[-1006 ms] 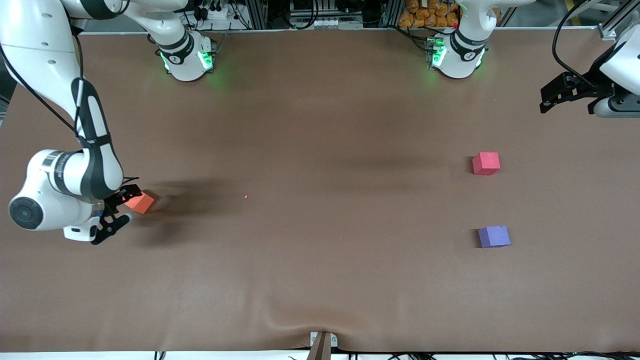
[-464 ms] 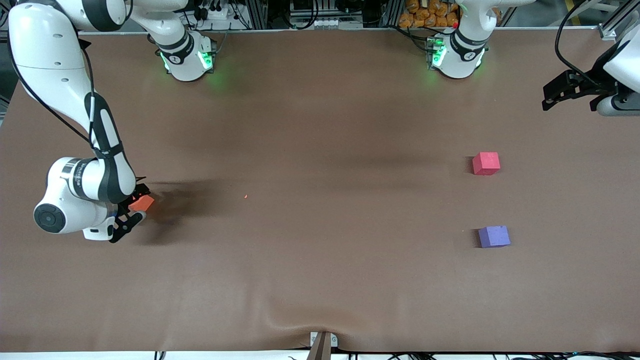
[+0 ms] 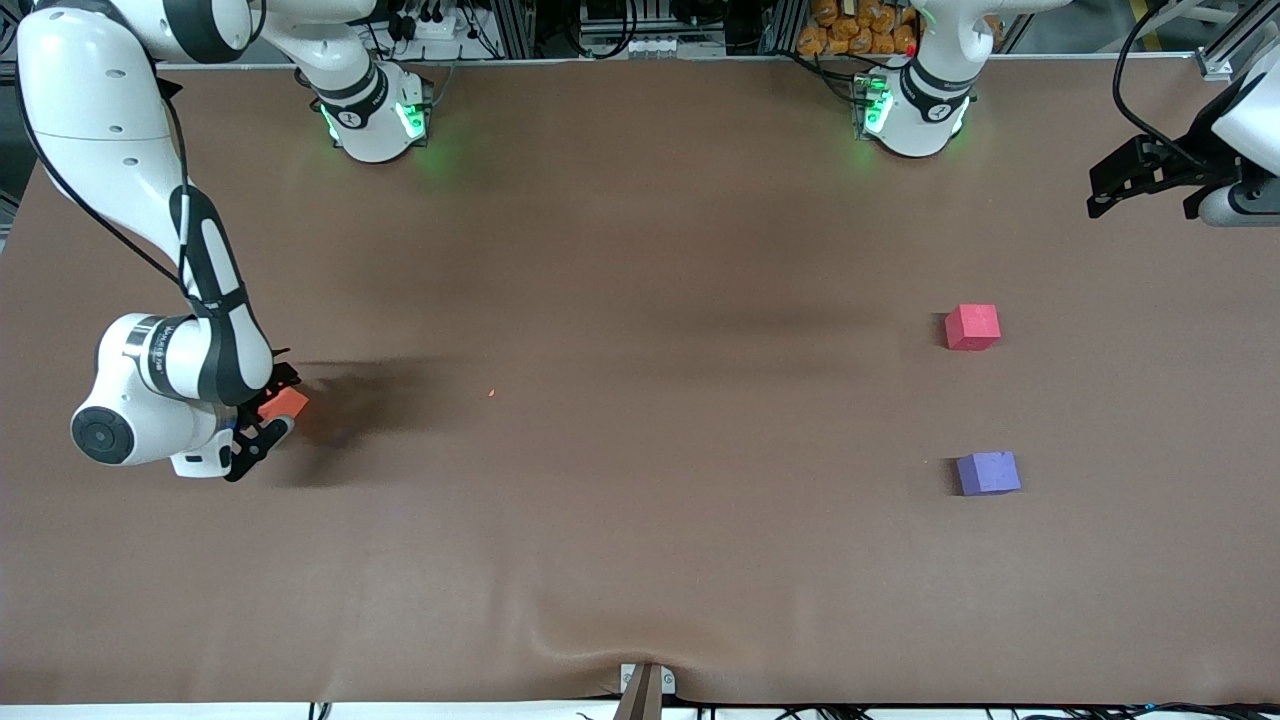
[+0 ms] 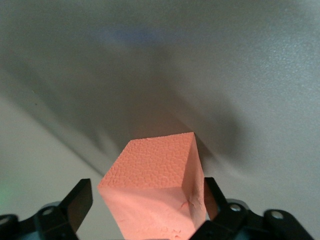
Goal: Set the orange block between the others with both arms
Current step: 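Lift the orange cube and carry it toward the table's middle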
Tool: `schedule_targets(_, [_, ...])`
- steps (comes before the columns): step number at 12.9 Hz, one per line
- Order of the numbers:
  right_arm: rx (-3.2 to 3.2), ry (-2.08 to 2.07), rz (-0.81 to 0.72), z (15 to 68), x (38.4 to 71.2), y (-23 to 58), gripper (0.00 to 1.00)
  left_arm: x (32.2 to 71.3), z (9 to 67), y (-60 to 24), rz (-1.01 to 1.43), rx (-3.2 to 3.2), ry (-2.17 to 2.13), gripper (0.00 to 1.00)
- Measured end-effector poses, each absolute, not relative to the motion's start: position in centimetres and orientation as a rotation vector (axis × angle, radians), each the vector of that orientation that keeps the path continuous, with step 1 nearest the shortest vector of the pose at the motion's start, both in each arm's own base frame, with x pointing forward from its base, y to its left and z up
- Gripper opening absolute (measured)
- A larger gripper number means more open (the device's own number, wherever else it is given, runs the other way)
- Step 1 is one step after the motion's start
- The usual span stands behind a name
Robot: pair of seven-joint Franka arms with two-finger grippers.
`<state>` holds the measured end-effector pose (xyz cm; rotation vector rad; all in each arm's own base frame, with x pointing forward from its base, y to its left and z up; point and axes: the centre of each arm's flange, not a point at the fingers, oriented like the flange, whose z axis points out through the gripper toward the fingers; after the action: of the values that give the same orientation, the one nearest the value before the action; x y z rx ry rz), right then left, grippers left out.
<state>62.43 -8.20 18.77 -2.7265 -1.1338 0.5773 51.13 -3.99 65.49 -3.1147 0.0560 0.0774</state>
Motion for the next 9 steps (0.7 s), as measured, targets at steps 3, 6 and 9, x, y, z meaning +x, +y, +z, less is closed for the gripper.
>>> schedule_targets(3, [-2.743, -1.151, 0.53, 19.7, 63.3, -8.1, 0.62, 51.1, 65.5, -3.9, 0.079, -3.115, 0.055, 1.0])
schedule_targets(6, [-2.731, -1.052, 0.235, 24.5, 66.5, -6.2, 0.56, 51.1, 65.4, -4.0, 0.082, -3.114, 0.056, 1.0])
schedule_targets(9, [-2.689, -0.762, 0.089, 28.0, 67.5, 0.4, 0.55, 51.1, 65.4, -4.1, 0.083, -3.114, 0.06, 1.0])
